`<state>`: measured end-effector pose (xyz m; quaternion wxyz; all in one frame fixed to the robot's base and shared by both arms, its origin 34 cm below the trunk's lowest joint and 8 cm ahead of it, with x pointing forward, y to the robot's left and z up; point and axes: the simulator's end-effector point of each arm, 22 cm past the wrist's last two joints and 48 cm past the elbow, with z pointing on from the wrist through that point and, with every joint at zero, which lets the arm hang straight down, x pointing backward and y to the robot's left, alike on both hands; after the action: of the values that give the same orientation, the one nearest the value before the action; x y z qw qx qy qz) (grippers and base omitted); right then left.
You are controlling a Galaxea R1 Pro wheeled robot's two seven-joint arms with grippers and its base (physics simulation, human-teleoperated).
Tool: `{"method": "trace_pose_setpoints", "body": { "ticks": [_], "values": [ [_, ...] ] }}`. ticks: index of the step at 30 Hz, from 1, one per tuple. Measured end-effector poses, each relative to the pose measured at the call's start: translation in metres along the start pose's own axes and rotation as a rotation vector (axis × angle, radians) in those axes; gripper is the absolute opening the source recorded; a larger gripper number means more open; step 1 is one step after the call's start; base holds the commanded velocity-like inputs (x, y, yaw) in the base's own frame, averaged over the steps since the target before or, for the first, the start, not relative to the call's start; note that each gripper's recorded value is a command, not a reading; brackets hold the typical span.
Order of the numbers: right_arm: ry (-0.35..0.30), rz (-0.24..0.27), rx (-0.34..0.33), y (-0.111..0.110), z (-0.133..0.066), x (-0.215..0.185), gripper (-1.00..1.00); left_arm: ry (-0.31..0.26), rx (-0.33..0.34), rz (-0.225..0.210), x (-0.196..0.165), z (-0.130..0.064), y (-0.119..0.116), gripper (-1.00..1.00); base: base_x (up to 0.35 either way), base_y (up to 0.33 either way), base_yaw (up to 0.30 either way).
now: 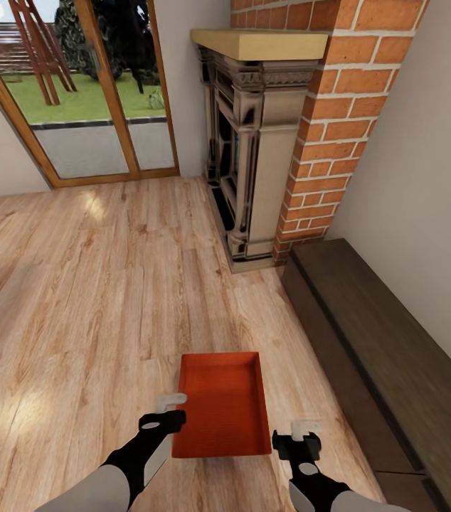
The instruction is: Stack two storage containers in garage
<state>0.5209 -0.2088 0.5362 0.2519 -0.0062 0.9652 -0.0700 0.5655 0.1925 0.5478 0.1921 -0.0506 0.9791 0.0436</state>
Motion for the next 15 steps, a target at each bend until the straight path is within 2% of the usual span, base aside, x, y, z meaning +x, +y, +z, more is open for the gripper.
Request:
{"method": "trace_pose_setpoints", "body": {
  "ticks": [1,2,6,10,15],
  "values": [
    [-0.015,-0.043,-0.021,0.006,0.000,-0.003,1.00,0.001,0.000,0.001,0.000,0.000,0.000,1.00,0.000,0.000,0.000],
    [-0.021,-0.053,-0.027,0.008,-0.001,-0.005,1.00,0.002,0.000,0.001,0.001,0.000,0.000,1.00,0.000,0.000,0.000],
    [-0.029,-0.061,-0.034,0.010,-0.001,-0.007,1.00,0.017,-0.009,0.005,0.008,0.001,0.006,1.00,0.000,0.000,0.000],
    [-0.036,-0.062,-0.037,0.011,-0.001,-0.009,1.00,0.042,-0.031,0.015,0.020,0.004,0.022,1.00,0.000,0.000,0.000],
    [-0.039,-0.062,-0.043,0.013,-0.001,-0.010,1.00,0.050,-0.040,0.019,0.024,0.005,0.028,1.00,0.000,0.000,0.000]
  ]
}}
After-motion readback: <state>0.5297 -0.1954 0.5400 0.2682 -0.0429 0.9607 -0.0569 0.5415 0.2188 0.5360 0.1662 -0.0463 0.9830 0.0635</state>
